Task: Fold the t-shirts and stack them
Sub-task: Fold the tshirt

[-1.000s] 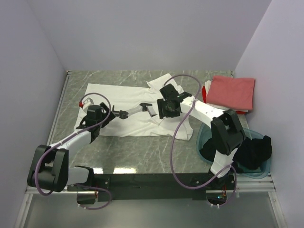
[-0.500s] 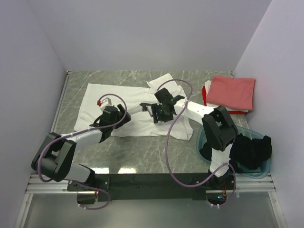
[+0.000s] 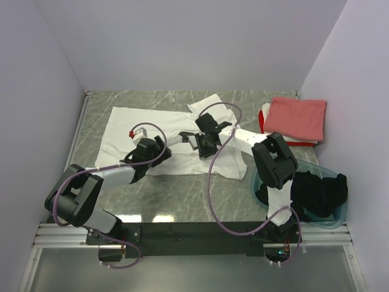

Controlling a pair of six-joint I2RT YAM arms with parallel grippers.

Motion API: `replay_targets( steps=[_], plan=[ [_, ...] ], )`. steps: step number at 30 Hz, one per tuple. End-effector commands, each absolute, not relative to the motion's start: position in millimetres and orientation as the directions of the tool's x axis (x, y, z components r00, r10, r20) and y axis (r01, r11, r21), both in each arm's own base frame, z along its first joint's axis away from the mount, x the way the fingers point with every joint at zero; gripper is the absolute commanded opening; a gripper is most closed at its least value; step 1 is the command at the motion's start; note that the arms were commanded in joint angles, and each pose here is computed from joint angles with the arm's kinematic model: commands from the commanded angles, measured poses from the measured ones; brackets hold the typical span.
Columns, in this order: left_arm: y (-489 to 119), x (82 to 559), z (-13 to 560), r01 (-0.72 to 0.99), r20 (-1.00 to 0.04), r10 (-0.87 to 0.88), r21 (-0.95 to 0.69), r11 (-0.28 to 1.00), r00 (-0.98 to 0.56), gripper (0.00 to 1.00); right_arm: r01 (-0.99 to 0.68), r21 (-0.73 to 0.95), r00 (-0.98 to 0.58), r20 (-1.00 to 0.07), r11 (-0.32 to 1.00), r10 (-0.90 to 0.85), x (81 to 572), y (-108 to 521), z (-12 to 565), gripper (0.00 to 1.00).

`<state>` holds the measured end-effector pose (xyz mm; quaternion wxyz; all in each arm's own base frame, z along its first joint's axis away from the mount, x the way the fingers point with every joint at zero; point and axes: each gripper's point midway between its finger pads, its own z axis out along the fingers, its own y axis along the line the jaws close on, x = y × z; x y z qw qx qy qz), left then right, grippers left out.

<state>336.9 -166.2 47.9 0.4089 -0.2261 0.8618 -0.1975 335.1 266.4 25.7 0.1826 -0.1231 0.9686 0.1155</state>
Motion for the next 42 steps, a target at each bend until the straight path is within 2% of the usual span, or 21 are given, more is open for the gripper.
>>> replay_targets(
  steps=[1, 3, 4, 6, 14, 15, 16, 17, 18, 24, 29, 33, 36, 42],
  plan=[
    [-164, 339, 49, -0.231, -0.624, -0.568, -0.539, 0.81, -0.536, 0.96, -0.311, 0.187, -0.886, -0.412, 0.932, -0.213, 345, 277, 34, 0.29],
    [-164, 338, 49, -0.232, -0.623, -0.571, -0.541, 0.808, -0.535, 0.96, -0.315, 0.185, -0.883, -0.416, 0.931, -0.216, 347, 278, 36, 0.18],
    [-163, 337, 48, -0.233, -0.623, -0.57, -0.54, 0.809, -0.536, 0.96, -0.319, 0.181, -0.882, -0.416, 0.93, -0.221, 348, 277, 37, 0.09],
    [-163, 336, 48, -0.234, -0.622, -0.572, -0.541, 0.808, -0.535, 0.96, -0.324, 0.171, -0.876, -0.425, 0.93, -0.227, 352, 278, 42, 0.0],
    [-159, 332, 48, -0.242, -0.623, -0.572, -0.535, 0.809, -0.534, 0.96, -0.373, 0.064, -0.836, -0.456, 0.926, -0.305, 392, 287, 75, 0.0],
    [-158, 331, 48, -0.243, -0.623, -0.572, -0.535, 0.809, -0.533, 0.96, -0.371, 0.036, -0.831, -0.458, 0.928, -0.315, 399, 285, 74, 0.03],
    [-158, 331, 49, -0.243, -0.623, -0.573, -0.536, 0.808, -0.532, 0.96, -0.38, 0.018, -0.824, -0.459, 0.925, -0.33, 403, 286, 75, 0.18],
    [-158, 330, 49, -0.242, -0.624, -0.572, -0.535, 0.809, -0.532, 0.96, -0.378, 0.001, -0.822, -0.46, 0.926, -0.335, 410, 287, 75, 0.28],
    [-158, 330, 52, -0.239, -0.625, -0.574, -0.539, 0.808, -0.529, 0.96, -0.367, -0.032, -0.818, -0.465, 0.93, -0.339, 416, 282, 75, 0.44],
    [-153, 329, 61, -0.239, -0.638, -0.573, -0.535, 0.81, -0.514, 0.96, -0.306, -0.052, -0.797, -0.532, 0.951, -0.286, 426, 277, 89, 0.63],
    [-145, 326, 67, -0.255, -0.654, -0.567, -0.515, 0.818, -0.501, 0.97, -0.276, -0.011, -0.781, -0.58, 0.961, -0.231, 405, 264, 103, 0.64],
    [-123, 328, 100, -0.28, -0.713, -0.557, -0.482, 0.83, -0.426, 0.99, -0.229, 0.014, -0.801, -0.57, 0.973, -0.18, 383, 250, 100, 0.64],
    [-92, 330, 114, -0.347, -0.727, -0.566, -0.453, 0.821, -0.39, 0.99, -0.196, 0.032, -0.817, -0.558, 0.98, -0.145, 367, 238, 93, 0.64],
    [-16, 335, 106, -0.497, -0.715, -0.621, -0.431, 0.753, -0.321, 0.99, -0.15, 0.084, -0.831, -0.551, 0.985, -0.08, 352, 217, 86, 0.64]
  ],
)
